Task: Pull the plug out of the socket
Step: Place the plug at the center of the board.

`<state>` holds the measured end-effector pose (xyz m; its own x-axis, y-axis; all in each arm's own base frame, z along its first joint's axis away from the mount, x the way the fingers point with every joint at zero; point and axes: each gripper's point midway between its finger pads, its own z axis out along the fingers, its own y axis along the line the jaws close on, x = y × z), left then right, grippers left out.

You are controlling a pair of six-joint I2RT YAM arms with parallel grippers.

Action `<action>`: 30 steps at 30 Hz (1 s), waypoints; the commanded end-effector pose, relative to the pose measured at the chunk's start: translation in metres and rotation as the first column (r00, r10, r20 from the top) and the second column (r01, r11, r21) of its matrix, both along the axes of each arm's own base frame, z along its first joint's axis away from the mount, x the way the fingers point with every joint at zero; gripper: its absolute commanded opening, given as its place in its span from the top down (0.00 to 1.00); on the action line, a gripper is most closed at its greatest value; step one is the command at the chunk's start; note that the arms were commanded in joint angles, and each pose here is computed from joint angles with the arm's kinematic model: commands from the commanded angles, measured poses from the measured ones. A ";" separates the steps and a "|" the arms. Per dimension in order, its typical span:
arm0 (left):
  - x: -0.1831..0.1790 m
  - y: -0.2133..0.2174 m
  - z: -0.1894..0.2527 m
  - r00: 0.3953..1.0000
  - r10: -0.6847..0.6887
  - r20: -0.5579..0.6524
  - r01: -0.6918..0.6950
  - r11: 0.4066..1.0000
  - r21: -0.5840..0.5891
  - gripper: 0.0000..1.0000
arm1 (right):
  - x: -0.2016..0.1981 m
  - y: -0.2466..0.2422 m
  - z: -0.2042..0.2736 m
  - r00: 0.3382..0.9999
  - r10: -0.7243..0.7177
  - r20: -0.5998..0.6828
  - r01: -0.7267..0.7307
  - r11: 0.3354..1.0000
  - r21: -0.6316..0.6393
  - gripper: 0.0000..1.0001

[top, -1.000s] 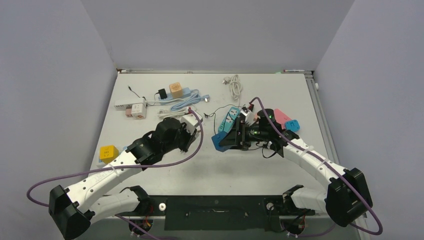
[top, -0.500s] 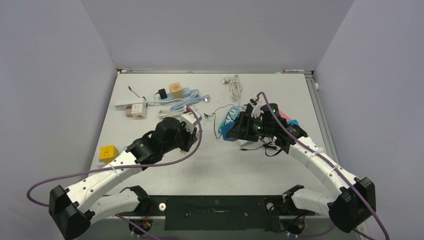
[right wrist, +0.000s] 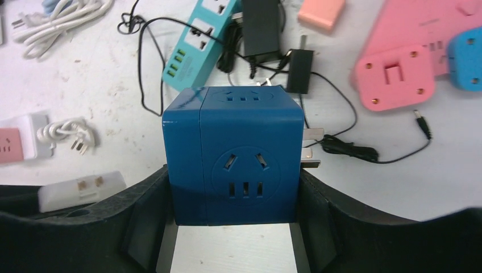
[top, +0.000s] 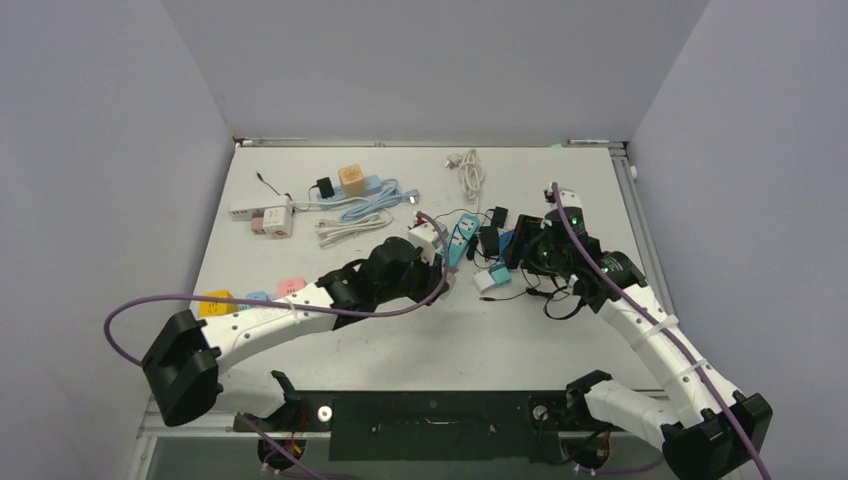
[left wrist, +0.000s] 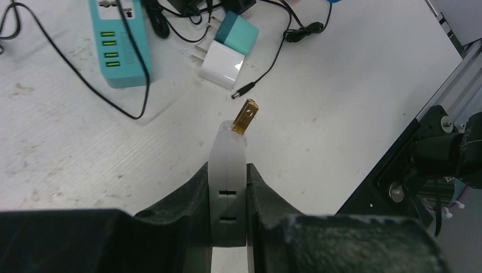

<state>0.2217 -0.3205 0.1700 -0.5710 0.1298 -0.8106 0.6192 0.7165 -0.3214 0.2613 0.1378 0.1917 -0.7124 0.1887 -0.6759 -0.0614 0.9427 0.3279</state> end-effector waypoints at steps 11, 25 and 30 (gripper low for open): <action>0.020 -0.107 -0.001 0.998 -0.049 -0.040 0.042 0.985 -0.168 0.98 | -0.004 -0.058 0.053 0.942 -0.229 0.246 0.231 0.973 0.022 0.95; 0.023 -0.138 -0.059 0.991 -0.072 -0.111 0.063 0.994 -0.088 0.79 | -0.011 -0.063 0.054 0.932 -0.259 0.253 0.256 0.966 0.044 0.95; 0.024 -0.136 -0.073 0.991 -0.067 -0.120 0.060 0.997 -0.055 0.67 | -0.010 -0.062 0.052 0.933 -0.260 0.248 0.255 0.965 0.053 0.95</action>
